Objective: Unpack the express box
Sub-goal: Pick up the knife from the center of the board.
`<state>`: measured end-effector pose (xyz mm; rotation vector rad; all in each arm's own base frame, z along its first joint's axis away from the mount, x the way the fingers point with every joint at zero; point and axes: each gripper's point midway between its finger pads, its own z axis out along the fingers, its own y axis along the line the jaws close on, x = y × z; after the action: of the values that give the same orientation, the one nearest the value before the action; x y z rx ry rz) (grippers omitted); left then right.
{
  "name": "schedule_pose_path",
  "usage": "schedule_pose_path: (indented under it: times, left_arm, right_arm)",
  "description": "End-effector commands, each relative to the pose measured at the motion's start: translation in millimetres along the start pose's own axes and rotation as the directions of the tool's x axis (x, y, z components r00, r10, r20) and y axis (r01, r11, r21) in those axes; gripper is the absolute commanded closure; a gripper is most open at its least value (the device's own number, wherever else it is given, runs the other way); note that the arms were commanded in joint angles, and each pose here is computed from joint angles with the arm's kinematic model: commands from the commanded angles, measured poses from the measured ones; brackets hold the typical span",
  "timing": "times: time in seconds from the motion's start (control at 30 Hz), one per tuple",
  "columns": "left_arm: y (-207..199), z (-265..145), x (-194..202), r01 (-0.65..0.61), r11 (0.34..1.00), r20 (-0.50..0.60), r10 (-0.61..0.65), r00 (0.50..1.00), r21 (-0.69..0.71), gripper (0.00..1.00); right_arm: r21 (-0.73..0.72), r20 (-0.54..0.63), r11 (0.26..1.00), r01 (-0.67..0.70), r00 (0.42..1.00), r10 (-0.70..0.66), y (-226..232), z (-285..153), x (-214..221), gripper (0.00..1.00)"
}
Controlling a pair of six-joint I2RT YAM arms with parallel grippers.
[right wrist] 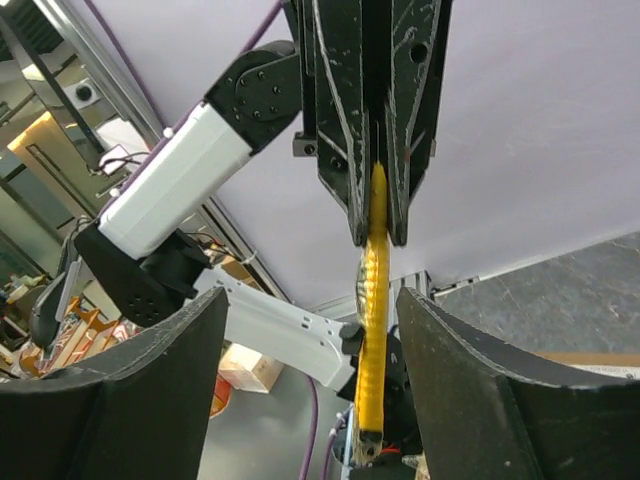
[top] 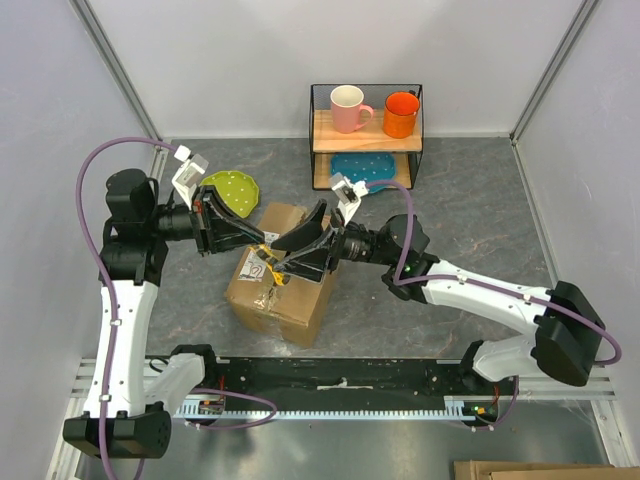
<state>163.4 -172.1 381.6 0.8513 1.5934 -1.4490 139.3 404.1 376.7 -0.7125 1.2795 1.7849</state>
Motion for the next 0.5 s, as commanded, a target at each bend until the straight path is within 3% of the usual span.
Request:
schedule_pose_path:
  times: [0.0, 0.37, 0.47]
  left_arm:
    - [-41, -5, 4, -0.024, 0.982, -0.051, 0.034, 0.998, 0.186, 0.98]
    - [-48, -2, 6, -0.028, 0.977, -0.063, 0.042, 0.997, 0.210, 0.98]
    - [-49, -2, 7, -0.032, 0.977, -0.062, 0.046, 0.997, 0.209, 0.98]
  right_arm:
    - [-0.118, 0.056, 0.993, 0.019, 0.998, -0.013, 24, 14, -25, 0.29]
    - [-0.104, -0.014, 0.994, -0.025, 1.000, 0.024, 12, 35, 6, 0.42]
    - [-0.110, -0.014, 0.993, -0.033, 0.999, 0.032, 14, 37, 5, 0.63]
